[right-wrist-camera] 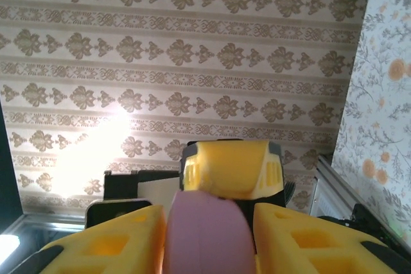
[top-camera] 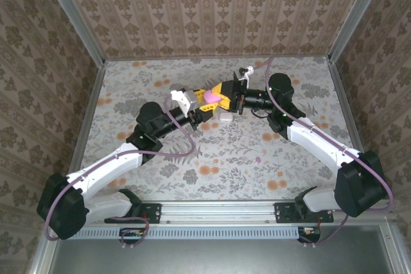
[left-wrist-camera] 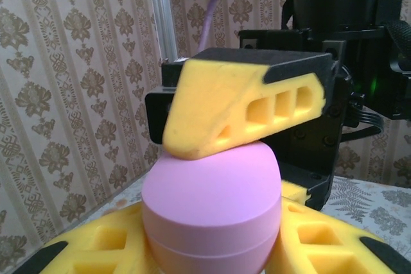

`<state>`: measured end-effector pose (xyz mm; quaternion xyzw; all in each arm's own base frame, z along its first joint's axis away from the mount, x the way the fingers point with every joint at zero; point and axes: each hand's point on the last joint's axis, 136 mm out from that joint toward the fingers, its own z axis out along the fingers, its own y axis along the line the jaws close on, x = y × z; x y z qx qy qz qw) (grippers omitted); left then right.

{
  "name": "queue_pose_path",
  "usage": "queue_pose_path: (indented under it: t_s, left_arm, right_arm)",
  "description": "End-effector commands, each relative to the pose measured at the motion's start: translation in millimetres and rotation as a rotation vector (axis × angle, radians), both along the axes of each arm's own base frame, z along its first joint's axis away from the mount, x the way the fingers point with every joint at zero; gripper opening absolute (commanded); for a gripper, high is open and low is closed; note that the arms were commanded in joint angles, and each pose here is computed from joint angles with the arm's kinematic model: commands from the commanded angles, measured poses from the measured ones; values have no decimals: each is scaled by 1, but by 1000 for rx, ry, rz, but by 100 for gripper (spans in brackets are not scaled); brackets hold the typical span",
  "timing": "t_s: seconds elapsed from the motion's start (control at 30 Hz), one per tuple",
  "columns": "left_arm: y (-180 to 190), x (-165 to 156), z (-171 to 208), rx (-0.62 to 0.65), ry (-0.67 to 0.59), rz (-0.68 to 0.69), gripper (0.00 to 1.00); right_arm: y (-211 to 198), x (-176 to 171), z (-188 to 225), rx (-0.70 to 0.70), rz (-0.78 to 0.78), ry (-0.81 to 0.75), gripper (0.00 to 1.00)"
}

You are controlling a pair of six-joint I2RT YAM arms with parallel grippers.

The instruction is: Insert the wireless bluetooth earbuds into the charging case

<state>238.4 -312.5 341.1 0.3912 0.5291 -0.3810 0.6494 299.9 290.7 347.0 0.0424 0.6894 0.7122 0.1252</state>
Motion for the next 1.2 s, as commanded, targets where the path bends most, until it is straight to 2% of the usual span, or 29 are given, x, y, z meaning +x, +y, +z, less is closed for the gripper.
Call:
queue_pose_path:
  t_s: [0.0, 0.07, 0.17, 0.23, 0.3, 0.5, 0.63, 0.77, 0.9, 1.17]
  left_arm:
    - [-5, -12, 17, -34, -36, -51, 35]
    - [-5, -11, 16, -31, -35, -49, 35]
    - [-5, -12, 16, -31, -36, -50, 35]
    - [-5, -11, 15, -29, -35, -48, 34]
    - [-4, -11, 14, -28, -34, -46, 35]
    - [-4, -12, 14, -30, -32, -51, 34]
    - [-3, -13, 16, -30, -34, -48, 34]
    - [-2, -12, 16, -30, -34, -39, 35]
    - [-3, -12, 16, -32, -33, -45, 35]
    - [-5, -13, 17, -32, -27, -59, 34]
  right_arm:
    - [-4, 1, -4, -50, -43, -17, 44]
    - [-7, 1, -4, -67, -56, -28, 49]
    - [-13, 3, -5, -96, -79, -40, 49]
    - [-18, 4, -5, -119, -100, -58, 56]
    - [-25, 5, -6, -152, -129, -76, 56]
    - [-45, 2, -2, -318, -150, -264, 62]
    - [-43, -20, 12, -352, -30, -423, 61]
    - [-44, -39, 4, -410, 52, -497, 61]
    - [-47, -42, -7, -459, 66, -490, 62]
    - [-42, -37, -9, -458, 76, -478, 61]
